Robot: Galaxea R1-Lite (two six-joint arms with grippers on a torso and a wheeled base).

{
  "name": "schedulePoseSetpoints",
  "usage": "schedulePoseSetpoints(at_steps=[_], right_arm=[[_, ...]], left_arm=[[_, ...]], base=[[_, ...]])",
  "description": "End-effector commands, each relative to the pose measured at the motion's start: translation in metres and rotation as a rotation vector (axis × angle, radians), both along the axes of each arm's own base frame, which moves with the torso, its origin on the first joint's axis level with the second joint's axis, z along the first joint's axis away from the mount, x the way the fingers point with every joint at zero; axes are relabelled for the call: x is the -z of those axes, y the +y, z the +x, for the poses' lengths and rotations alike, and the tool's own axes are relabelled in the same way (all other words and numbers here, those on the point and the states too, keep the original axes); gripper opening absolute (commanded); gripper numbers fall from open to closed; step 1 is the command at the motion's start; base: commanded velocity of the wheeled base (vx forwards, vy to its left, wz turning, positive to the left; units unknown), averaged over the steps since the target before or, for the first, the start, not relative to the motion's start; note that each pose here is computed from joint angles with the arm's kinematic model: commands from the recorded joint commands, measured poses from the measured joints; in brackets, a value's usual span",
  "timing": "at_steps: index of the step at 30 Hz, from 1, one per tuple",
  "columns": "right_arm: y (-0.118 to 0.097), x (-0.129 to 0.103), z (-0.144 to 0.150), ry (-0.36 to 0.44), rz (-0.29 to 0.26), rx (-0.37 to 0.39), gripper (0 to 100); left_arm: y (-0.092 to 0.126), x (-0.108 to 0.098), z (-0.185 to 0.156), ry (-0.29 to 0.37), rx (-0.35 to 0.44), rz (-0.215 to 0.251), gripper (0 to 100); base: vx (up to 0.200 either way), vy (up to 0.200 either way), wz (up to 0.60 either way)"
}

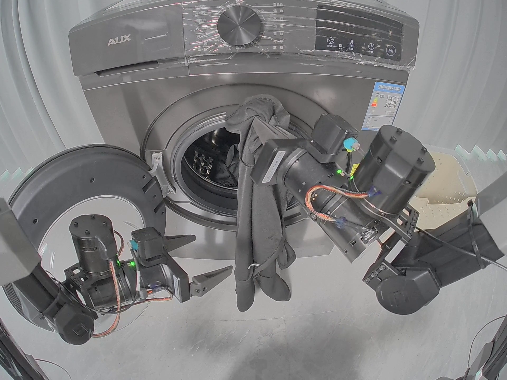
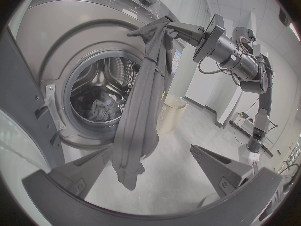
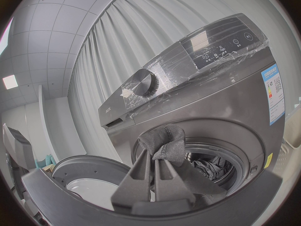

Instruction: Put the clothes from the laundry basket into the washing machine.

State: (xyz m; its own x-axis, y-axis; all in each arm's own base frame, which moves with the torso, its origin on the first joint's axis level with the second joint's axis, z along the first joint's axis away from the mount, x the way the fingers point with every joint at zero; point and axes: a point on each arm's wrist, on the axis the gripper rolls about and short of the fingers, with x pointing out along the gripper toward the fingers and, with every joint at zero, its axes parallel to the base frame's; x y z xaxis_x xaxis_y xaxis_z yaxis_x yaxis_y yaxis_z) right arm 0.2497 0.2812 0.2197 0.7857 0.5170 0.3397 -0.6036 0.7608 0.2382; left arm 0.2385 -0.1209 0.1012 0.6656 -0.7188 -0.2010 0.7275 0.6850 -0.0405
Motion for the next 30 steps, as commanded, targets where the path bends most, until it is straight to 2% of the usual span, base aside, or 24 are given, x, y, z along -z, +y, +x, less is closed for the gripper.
schedulePoseSetpoints(at_steps=[1, 6, 15, 30], right_arm=[[0.001, 0.002, 0.001, 0.004, -0.003, 0.002, 0], [0.003, 0.002, 0.004, 0.004, 0.006, 0.024, 0], [0.006, 0.005, 0.006, 0.008, 0.005, 0.025, 0], [0.007, 0.009, 0.013, 0.018, 0.005, 0.056, 0]], left_arm=[[-0.013, 0.031, 0.011, 0.048, 0.021, 0.013, 100], [-0.02, 0.04, 0.014, 0.054, 0.038, 0.016, 100], [-0.029, 0.039, 0.027, 0.026, 0.045, -0.003, 100], [-0.052, 0.071, 0.067, 0.031, 0.044, -0.012, 100]], base=[[0.0, 0.0, 0.0], [0.0, 0.0, 0.0], [0.0, 0.0, 0.0], [0.0, 0.0, 0.0]])
